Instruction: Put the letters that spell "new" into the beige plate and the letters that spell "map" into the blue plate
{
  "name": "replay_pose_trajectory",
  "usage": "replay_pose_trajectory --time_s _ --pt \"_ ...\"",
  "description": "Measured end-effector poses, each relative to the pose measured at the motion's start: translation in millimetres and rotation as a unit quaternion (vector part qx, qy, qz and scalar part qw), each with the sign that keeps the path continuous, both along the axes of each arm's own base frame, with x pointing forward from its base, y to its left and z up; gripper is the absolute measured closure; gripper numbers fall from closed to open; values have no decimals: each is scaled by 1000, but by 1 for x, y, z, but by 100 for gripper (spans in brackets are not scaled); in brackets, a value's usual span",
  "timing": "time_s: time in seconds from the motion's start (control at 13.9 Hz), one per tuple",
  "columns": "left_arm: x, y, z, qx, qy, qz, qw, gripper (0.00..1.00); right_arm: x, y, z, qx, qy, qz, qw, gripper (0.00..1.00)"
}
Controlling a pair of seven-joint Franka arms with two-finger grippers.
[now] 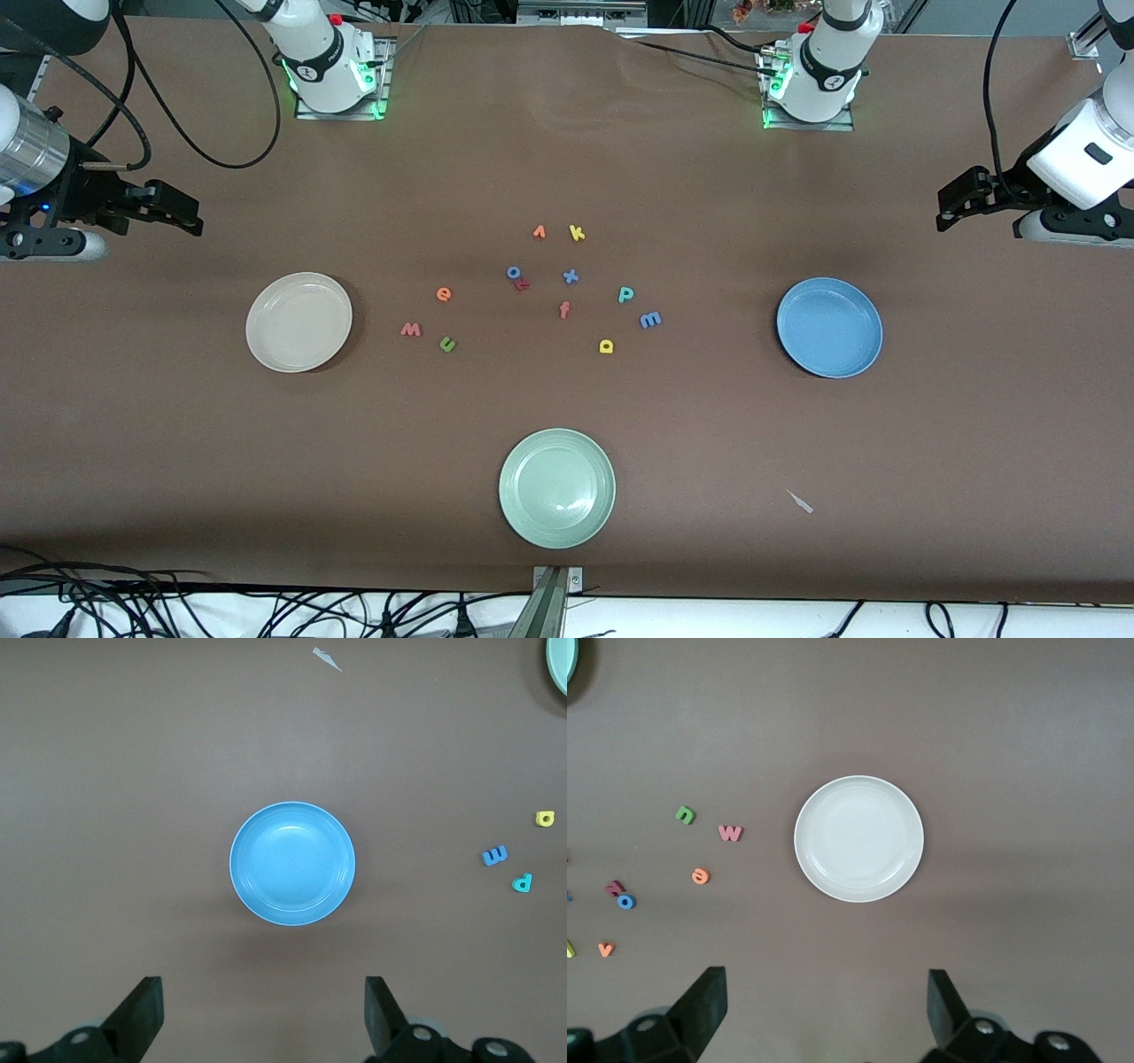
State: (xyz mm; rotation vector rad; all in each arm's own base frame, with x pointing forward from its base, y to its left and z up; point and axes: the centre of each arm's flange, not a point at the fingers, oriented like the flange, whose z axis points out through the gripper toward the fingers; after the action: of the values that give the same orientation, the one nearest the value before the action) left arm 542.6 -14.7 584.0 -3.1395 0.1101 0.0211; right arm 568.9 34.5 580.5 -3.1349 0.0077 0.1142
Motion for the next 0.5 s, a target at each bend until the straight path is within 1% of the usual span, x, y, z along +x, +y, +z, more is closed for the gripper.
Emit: replay_pose_trajectory --time_s 0.5 --pt "0 0 0 0 1 0 1000 0 -1 -5 -1 0 5 -4 1000 0"
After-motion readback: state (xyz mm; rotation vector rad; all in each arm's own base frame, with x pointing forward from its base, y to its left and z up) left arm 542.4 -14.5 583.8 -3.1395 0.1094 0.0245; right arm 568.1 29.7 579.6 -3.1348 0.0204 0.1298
